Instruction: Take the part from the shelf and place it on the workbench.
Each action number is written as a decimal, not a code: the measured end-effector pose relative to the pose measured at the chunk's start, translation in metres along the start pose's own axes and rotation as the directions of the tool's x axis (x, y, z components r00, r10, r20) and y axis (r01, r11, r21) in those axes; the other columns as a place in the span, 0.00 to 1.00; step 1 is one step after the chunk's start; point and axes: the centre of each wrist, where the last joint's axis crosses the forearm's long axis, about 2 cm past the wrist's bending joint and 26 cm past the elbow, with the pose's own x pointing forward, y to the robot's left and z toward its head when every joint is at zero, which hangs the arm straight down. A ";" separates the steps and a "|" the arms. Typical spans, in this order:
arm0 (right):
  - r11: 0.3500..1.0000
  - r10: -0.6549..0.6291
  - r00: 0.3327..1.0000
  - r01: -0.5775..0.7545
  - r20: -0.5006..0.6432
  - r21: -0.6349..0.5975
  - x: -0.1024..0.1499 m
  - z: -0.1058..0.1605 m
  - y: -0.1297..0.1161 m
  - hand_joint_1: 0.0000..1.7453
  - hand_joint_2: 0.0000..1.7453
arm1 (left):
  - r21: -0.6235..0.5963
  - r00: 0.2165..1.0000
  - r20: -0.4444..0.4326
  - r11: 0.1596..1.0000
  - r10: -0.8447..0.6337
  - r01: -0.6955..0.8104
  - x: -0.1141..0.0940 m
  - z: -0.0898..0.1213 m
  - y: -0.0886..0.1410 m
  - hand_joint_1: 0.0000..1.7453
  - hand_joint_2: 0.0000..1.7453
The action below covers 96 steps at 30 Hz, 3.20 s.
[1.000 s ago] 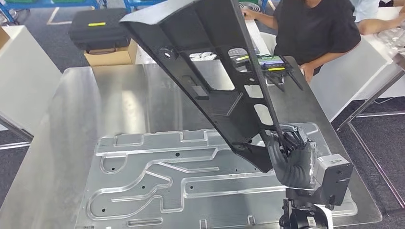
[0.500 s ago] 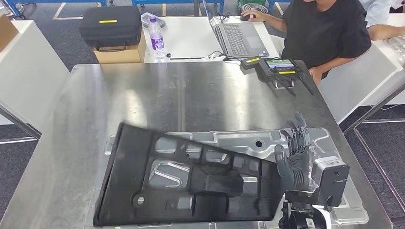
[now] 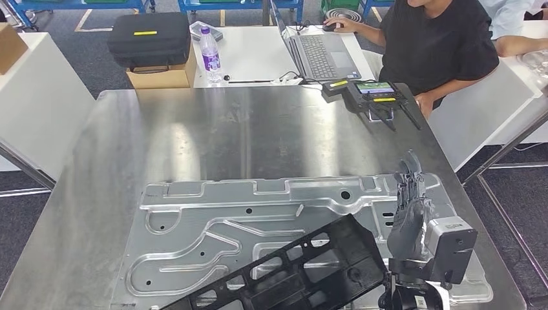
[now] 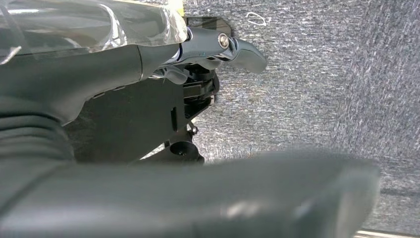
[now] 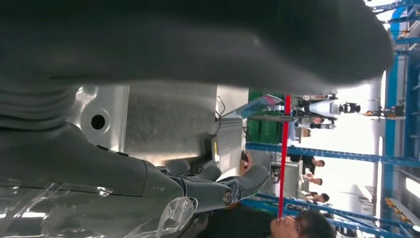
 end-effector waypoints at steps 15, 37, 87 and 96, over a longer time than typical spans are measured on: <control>0.997 -0.063 0.996 0.066 0.058 -0.047 0.002 0.001 0.002 0.00 0.00 | 0.031 0.998 -0.062 0.999 0.015 -0.013 -0.001 0.001 0.004 0.00 0.00; 0.999 -0.034 0.986 0.039 0.166 -0.026 0.028 -0.001 0.010 0.00 0.00 | -0.002 0.998 -0.028 0.999 0.048 -0.048 0.000 0.000 0.005 0.00 0.00; 0.999 -0.049 0.987 0.046 0.151 0.024 0.033 0.003 0.022 0.00 0.00 | 0.003 0.998 0.000 0.998 0.060 -0.060 0.001 0.000 0.003 0.00 0.00; 0.998 -0.056 0.987 0.052 0.149 0.035 0.034 0.002 0.024 0.00 0.00 | 0.003 0.999 0.004 0.999 0.048 -0.048 0.003 -0.001 0.002 0.00 0.00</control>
